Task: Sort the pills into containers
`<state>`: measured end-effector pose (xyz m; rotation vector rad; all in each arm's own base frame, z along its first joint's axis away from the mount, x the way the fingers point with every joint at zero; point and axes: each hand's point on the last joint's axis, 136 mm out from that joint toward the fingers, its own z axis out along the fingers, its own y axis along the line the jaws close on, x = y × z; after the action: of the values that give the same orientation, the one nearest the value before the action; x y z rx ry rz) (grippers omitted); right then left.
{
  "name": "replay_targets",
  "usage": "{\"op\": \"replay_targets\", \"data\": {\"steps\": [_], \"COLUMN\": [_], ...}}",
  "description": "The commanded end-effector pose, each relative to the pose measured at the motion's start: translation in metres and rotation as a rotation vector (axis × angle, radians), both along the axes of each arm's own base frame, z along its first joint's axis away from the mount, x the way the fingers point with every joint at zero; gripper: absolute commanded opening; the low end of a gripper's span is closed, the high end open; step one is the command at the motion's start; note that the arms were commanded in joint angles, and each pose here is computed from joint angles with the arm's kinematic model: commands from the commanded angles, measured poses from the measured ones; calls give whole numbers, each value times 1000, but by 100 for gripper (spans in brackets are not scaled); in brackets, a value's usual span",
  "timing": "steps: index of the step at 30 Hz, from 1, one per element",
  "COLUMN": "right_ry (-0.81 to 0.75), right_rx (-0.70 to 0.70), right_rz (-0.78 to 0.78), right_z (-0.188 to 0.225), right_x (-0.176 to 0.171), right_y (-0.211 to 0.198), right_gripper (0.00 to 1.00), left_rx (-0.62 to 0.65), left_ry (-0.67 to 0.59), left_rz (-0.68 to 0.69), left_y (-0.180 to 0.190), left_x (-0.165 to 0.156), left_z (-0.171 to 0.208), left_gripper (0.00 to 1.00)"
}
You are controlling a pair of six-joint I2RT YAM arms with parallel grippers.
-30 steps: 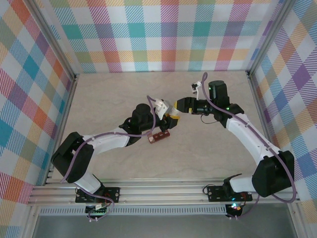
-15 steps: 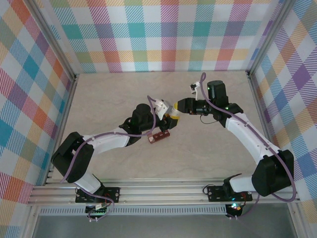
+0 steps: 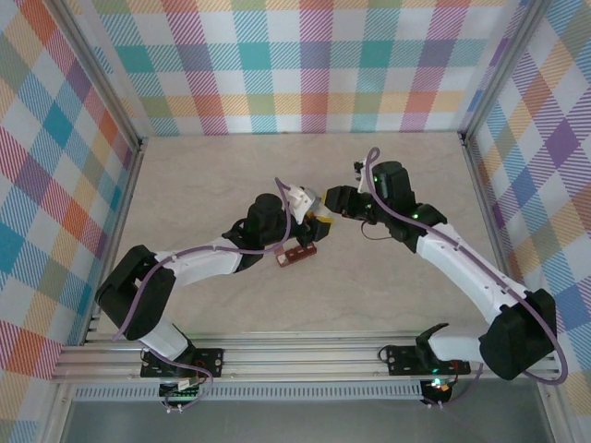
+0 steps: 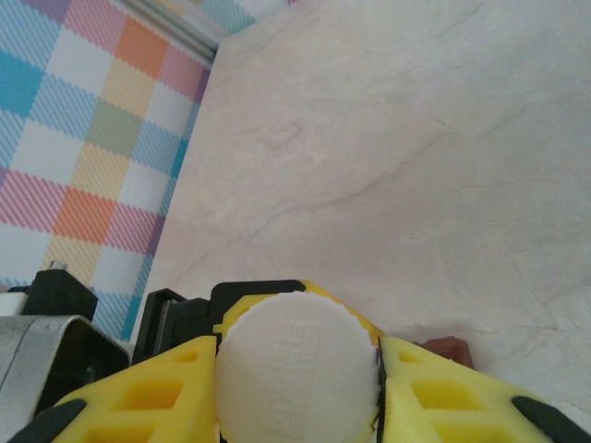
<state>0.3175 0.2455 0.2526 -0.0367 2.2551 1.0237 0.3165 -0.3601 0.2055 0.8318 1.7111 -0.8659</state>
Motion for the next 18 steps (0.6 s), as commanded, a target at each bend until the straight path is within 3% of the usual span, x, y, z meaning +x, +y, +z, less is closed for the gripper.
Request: {"op": "replay_targets", "data": {"steps": [1,7,13,18], "right_ry": [65,60,-19,-63], "right_rx": [-49,-71,-92,-67], "right_rz": [-71,-39,-12,30], "right_z": [-21,-14,21,43], "right_x": [-5,-5,-5,-18], "right_y": [-6,-1,-4,-9], "right_gripper": [39,46,65,76], "left_rx": [-110,-110,-104,-104], "left_ry": [-105,-97,-93,-97], "left_rz": [-8,-7,-3,-6], "left_y": [-9,-10,-10,-9], "left_x": [3,5,5,4], "left_z": [49,46,42,43], "left_gripper": [0,0,0,0]}}
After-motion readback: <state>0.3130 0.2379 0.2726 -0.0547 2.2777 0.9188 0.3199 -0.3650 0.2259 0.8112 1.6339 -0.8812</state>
